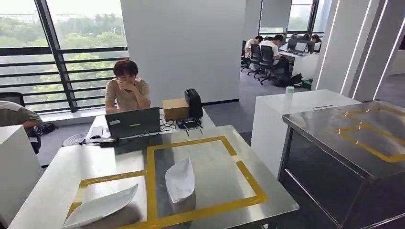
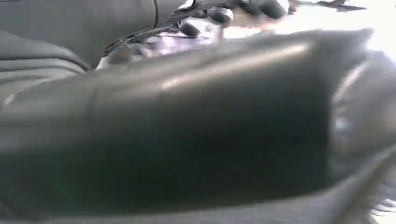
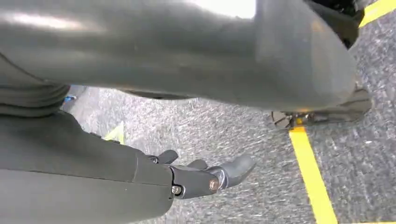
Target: Take the parts from the cabinet and place them on the table.
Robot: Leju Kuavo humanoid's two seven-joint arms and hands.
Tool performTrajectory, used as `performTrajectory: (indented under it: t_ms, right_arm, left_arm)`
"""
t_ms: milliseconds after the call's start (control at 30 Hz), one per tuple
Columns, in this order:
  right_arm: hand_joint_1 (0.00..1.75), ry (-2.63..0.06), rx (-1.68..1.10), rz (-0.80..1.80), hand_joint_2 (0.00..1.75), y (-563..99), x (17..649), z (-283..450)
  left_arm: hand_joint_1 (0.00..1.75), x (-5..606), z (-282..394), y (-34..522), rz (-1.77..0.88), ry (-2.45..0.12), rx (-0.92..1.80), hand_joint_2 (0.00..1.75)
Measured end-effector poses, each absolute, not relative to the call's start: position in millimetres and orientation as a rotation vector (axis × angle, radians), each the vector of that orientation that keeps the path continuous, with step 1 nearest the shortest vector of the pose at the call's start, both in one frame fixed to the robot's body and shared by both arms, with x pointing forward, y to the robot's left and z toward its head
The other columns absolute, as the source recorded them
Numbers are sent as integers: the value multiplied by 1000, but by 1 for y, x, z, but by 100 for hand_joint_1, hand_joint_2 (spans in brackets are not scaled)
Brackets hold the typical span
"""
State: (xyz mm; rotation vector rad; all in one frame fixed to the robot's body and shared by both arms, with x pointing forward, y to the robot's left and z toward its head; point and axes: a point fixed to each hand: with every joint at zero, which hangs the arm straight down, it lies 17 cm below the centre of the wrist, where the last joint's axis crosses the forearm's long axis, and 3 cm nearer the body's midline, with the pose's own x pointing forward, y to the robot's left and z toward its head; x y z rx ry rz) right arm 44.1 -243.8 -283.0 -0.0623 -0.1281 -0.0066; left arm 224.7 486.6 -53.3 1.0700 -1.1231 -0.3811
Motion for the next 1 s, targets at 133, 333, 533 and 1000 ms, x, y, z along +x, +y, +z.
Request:
performTrajectory:
  t_ms: [133, 333, 533, 1000]
  right_arm:
    - [0, -153, -49, -11, 0, -236, 49, -282]
    - [0, -136, -63, -29, 0, -247, 47, -283]
    - [0, -95, -76, -62, 0, -257, 41, -284]
    - [0, -176, -76, -32, 0, -256, 58, -282]
  left_arm:
    - [0, 138, -187, 497, -230, -525, 900, 0]
    - [0, -4, -269, 373, 54, 186, 493, 0]
    - [0, -16, -276, 327, 46, 241, 372, 0]
    - [0, 34, -282, 314, -63, 16, 301, 0]
